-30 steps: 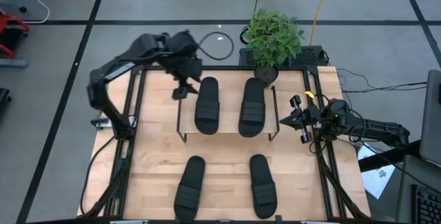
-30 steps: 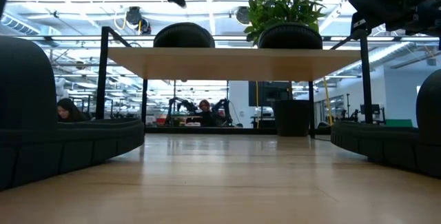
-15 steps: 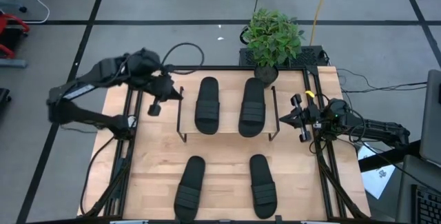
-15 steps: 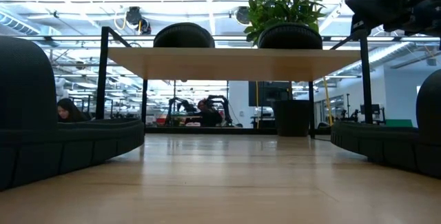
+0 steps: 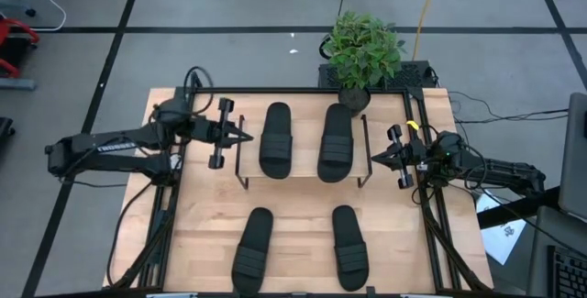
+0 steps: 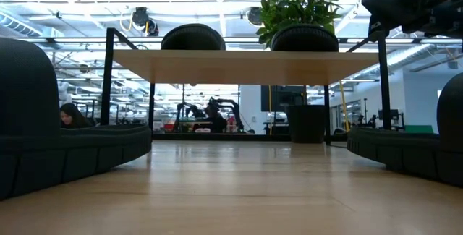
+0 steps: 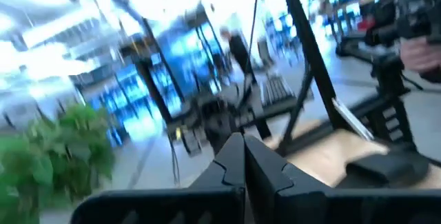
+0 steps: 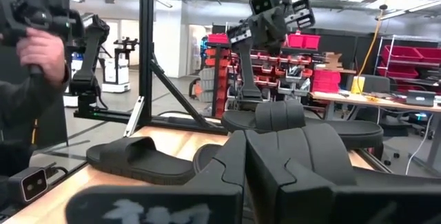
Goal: Pick and place slides into the shelf
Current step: Put the right black slide under the shelf
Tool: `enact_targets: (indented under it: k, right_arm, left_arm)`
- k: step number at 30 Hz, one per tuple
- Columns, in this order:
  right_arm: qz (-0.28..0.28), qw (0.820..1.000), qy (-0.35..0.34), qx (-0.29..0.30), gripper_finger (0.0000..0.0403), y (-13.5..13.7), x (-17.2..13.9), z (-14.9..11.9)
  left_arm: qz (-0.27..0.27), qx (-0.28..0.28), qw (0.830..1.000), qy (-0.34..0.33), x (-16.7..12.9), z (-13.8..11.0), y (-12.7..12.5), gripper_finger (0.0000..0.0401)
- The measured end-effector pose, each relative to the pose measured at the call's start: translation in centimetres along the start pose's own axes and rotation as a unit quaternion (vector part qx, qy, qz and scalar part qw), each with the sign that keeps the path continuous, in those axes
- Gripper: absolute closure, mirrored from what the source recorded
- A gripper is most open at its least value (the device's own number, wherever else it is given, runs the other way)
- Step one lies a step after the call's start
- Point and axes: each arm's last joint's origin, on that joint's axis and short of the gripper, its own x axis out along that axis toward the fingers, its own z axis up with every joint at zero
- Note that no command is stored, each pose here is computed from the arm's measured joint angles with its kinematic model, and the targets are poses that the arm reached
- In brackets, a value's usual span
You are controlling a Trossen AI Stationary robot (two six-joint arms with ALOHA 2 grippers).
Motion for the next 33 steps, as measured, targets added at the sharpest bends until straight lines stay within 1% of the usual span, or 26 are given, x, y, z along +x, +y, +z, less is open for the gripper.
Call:
enact_targets:
  k: [3,5,7,9,11,13,15,17,21,24,26,28,30,33]
  right_arm:
    - [0.000,1.000,-0.007,0.007,0.0403,0.0,0.0,0.1]
    - [0.000,1.000,-0.007,0.008,0.0403,0.0,0.0,0.1]
    - [0.000,1.000,-0.006,0.008,0.0403,0.0,0.0,0.1]
    - [-0.001,1.000,-0.007,0.006,0.0403,0.0,0.0,0.1]
    - [-0.002,1.000,-0.013,-0.014,0.0403,0.0,0.0,0.3]
    - [-0.004,0.999,-0.025,-0.039,0.0403,0.0,0.0,0.5]
    - [-0.003,0.998,-0.031,-0.045,0.0403,0.0,0.0,0.6]
    - [-0.003,0.999,-0.027,-0.044,0.0403,0.0,0.0,0.5]
    - [-0.001,0.999,-0.006,-0.032,0.0403,0.0,0.0,0.1]
    - [-0.001,0.999,-0.016,-0.036,0.0403,0.0,0.0,0.3]
    - [-0.001,0.999,-0.026,-0.039,0.0403,0.0,0.0,0.5]
    - [0.019,0.999,-0.030,-0.039,0.0403,0.1,0.0,0.6]
    - [0.061,0.997,-0.038,-0.036,0.0403,0.3,0.0,0.7]
    - [0.121,0.991,-0.055,-0.026,0.0403,0.7,-0.1,1.1]
  left_arm:
    - [-0.012,0.012,1.000,-0.023,-0.5,-1.6,-1.0,0.0401]
    - [-0.042,0.015,0.998,-0.041,-0.8,-2.5,-1.7,0.0401]
    - [-0.076,0.004,0.996,-0.050,-1.1,-3.2,-2.4,0.0401]
    - [-0.088,-0.018,0.995,-0.039,-1.6,-4.2,-3.1,0.0401]
    - [-0.064,-0.035,0.997,-0.019,-2.1,-5.1,-3.7,0.0401]
    - [-0.026,-0.041,0.999,0.001,-2.9,-5.9,-4.3,0.0401]
    - [0.004,-0.040,0.999,0.010,-3.9,-6.4,-4.8,0.0401]
    - [0.011,-0.040,0.999,0.013,-4.8,-6.8,-5.4,0.0401]
    - [0.002,-0.055,0.998,0.034,-6.1,-8.3,-6.7,0.0401]
    - [0.001,-0.052,0.998,0.034,-6.4,-8.6,-7.1,0.0401]
    - [-0.007,-0.064,0.997,0.034,-6.4,-8.7,-7.2,0.0401]
    - [-0.014,-0.081,0.996,0.034,-6.4,-8.8,-7.2,0.0401]
    - [-0.020,-0.090,0.995,0.033,-6.4,-8.8,-7.3,0.0399]
    - [-0.023,-0.080,0.996,0.018,-6.4,-8.5,-7.2,0.0400]
